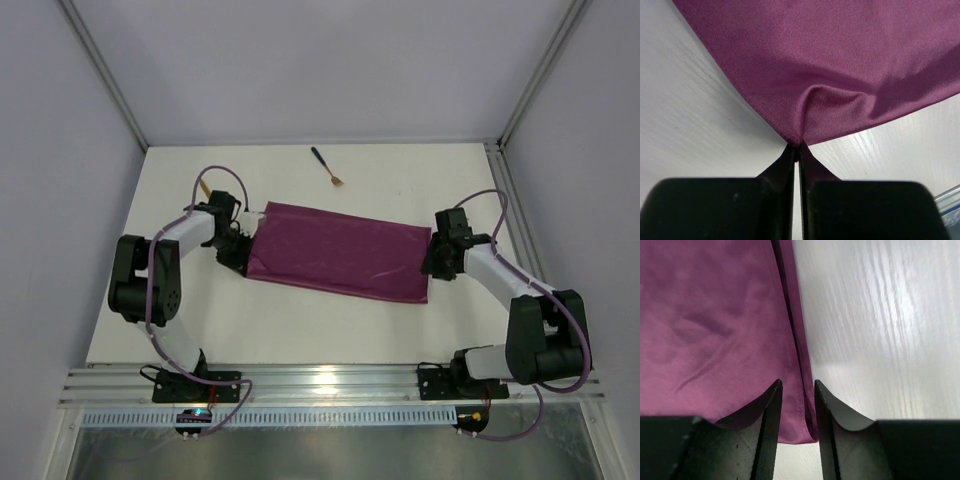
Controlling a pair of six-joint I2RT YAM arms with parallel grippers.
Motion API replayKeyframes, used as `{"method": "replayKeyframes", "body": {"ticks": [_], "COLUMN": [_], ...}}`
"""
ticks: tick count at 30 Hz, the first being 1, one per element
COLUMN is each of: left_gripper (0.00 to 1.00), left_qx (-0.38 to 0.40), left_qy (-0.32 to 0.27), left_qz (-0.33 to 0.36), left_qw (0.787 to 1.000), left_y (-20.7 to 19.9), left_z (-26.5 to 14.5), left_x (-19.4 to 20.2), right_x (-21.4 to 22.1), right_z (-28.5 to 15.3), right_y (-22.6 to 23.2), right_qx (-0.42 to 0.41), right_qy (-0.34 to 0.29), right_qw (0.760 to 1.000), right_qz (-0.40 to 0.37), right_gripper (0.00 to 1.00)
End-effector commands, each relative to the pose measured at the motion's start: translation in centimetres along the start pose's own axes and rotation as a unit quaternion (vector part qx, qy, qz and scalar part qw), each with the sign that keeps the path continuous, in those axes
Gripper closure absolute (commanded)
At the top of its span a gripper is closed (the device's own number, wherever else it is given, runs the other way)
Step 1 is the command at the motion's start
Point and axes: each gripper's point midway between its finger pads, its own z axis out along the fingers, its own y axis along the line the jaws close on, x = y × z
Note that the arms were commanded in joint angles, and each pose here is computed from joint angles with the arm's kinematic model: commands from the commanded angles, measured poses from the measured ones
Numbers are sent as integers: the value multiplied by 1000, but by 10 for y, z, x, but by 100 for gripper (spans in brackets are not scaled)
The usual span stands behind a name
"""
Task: Fold the napkin into a case and place the utensils inside
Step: Move the rectangle-folded napkin to the center of the board, then smooth out the rectangle-folded napkin at the center of the board.
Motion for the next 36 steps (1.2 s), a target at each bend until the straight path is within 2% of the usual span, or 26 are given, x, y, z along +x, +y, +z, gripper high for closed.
{"method": "replayKeyframes", "body": {"ticks": [1, 10, 11, 12, 14, 16, 18, 20, 22, 26, 30, 36], "left_gripper": [100, 100, 81, 67, 47, 43, 43, 51, 55, 60, 61, 62], "left_qx": [13, 43, 43, 43, 33, 17, -11, -41, -45, -41, -50, -35], "left_qy": [0, 67, 69, 75, 55, 5, -52, -88, -124, -127, -113, -78], "left_qz": [15, 84, 89, 92, 103, 87, 54, 16, 8, -27, -41, -45], "left_qw": [1000, 993, 993, 992, 993, 996, 997, 995, 991, 991, 992, 995], "left_y": [-9, -34, -35, -36, -34, -25, -3, 17, 28, 50, 77, 79], "left_z": [-7, -44, -47, -51, -62, -79, -93, -101, -96, -69, -39, -15], "left_x": [9, 70, 72, 75, 64, 35, 3, -30, -61, -101, -126, -117], "right_x": [-48, -108, -116, -116, -128, -137, -142, -151, -157, -160, -161, -150], "right_z": [-9, -8, -9, -7, -9, -4, 0, 11, 23, 41, 55, 72], "right_y": [8, 45, 50, 57, 68, 77, 83, 86, 86, 87, 86, 88], "right_qx": [-5, -55, -61, -78, -97, -112, -117, -110, -100, -91, -83, -89], "right_qy": [-45, -74, -83, -77, -88, -87, -83, -80, -75, -59, -49, -23], "right_qw": [999, 995, 994, 993, 989, 986, 985, 985, 987, 987, 988, 988], "right_qz": [-9, -39, -44, -52, -72, -86, -94, -102, -105, -115, -122, -125], "right_gripper": [63, 64, 65, 76, 84, 85, 85, 85, 85, 85, 84, 83]}}
